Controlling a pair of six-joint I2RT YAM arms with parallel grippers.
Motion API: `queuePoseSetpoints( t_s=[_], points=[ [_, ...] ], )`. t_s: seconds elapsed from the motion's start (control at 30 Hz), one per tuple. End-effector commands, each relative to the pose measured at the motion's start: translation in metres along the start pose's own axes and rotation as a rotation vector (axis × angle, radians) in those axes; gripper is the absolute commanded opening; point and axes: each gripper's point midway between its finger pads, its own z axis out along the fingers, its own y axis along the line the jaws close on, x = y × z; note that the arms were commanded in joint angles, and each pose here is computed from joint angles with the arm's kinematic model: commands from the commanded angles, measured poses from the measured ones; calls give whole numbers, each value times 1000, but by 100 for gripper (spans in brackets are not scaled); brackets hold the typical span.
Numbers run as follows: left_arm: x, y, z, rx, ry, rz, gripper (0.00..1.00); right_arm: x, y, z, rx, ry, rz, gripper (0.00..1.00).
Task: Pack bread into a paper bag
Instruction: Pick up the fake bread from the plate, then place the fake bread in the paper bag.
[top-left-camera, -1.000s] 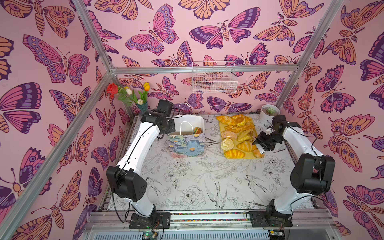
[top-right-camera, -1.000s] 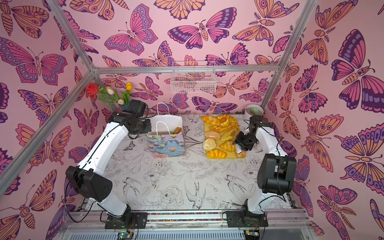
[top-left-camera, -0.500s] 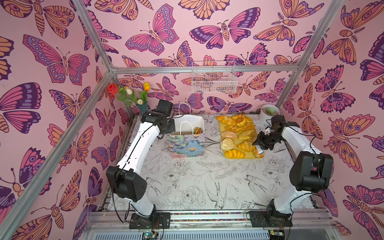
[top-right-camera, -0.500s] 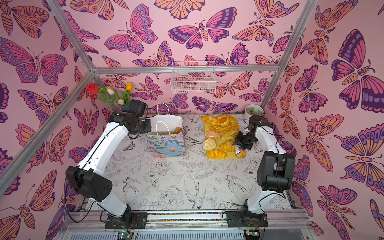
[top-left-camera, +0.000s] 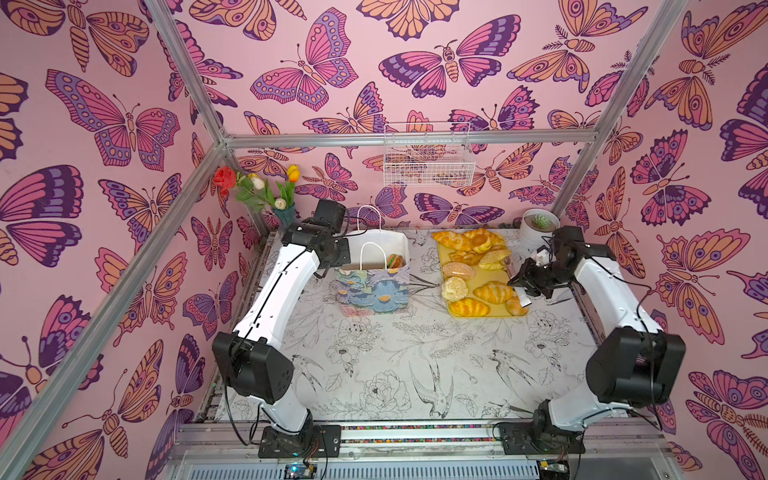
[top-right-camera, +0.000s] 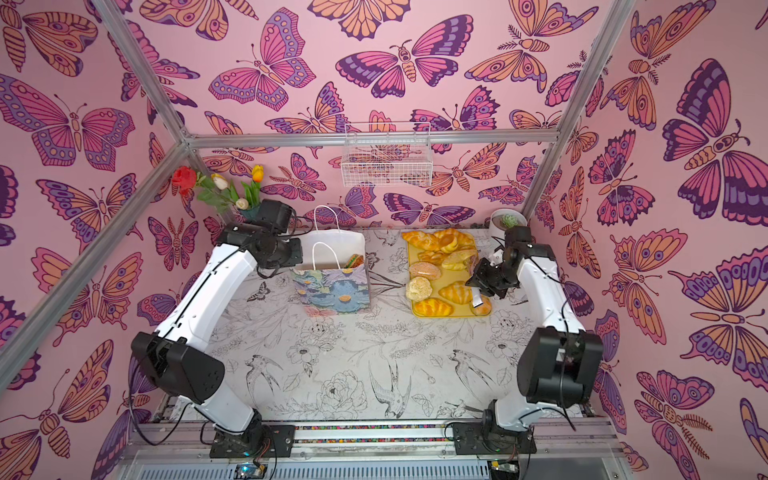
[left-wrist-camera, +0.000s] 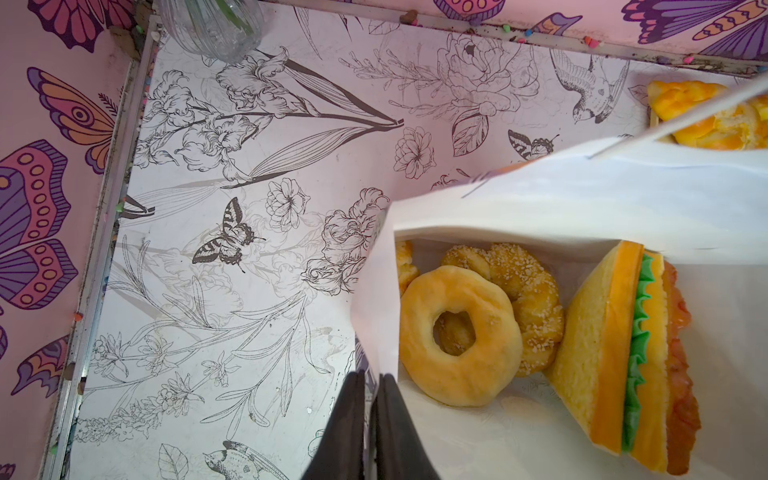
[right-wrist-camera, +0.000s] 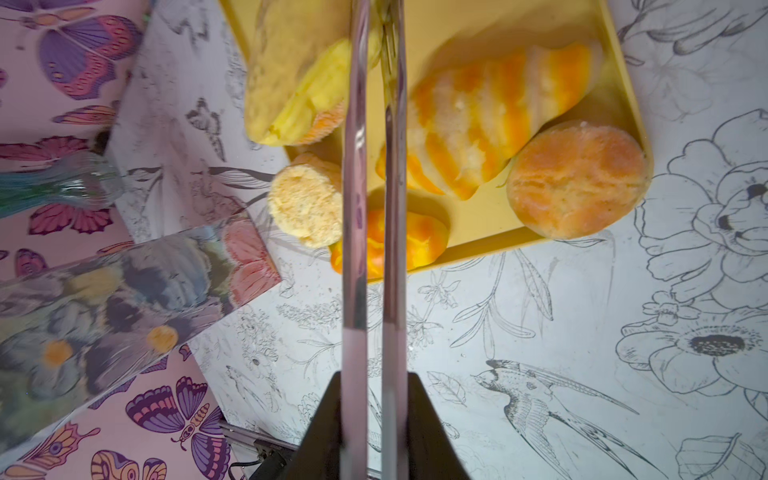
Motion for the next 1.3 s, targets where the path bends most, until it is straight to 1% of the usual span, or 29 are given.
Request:
queuePoseSetpoints(
  t_s=[0.0, 0.07, 0.1, 0.17, 0.37, 0.47, 0.63, 0.77, 0.9, 0.97, 1.03, 1.13, 1.27],
  points=[
    [-4, 7, -5, -16, -15, 3, 12, 24, 40, -39, -145, -30, -76, 18],
    [-5, 6, -6, -12, -21, 3, 12, 38, 61, -55, -200, -48, -137, 18],
    [-6, 6, -6, -12, -22, 2, 12, 48, 76, -62, -252, -37, -175, 19],
    [-8, 6, -8, -13, -28, -1, 13, 67, 100, -69, -309, -20, -248, 19],
    [-13, 5, -15, -3, -49, -10, 14, 121, 168, -77, -412, 57, -476, 21],
    [-13, 4, -17, 5, -53, -15, 14, 136, 192, -75, -474, 99, -516, 21],
    [-13, 4, -20, 10, -57, -21, 14, 144, 210, -64, -508, 142, -537, 22],
    [-13, 4, -19, 11, -53, -22, 14, 156, 223, -55, -510, 181, -587, 24],
    [-12, 4, -19, 11, -52, -21, 14, 159, 232, -47, -498, 211, -626, 25],
    [-12, 5, -19, 9, -54, -22, 14, 161, 236, -45, -493, 218, -641, 28],
    [-11, 5, -19, 6, -52, -21, 14, 159, 237, -43, -485, 215, -643, 33],
    [-9, 6, -19, 3, -49, -19, 14, 159, 237, -41, -478, 211, -642, 43],
    [-8, 7, -17, 0, -45, -18, 14, 158, 234, -42, -468, 201, -643, 47]
  ],
)
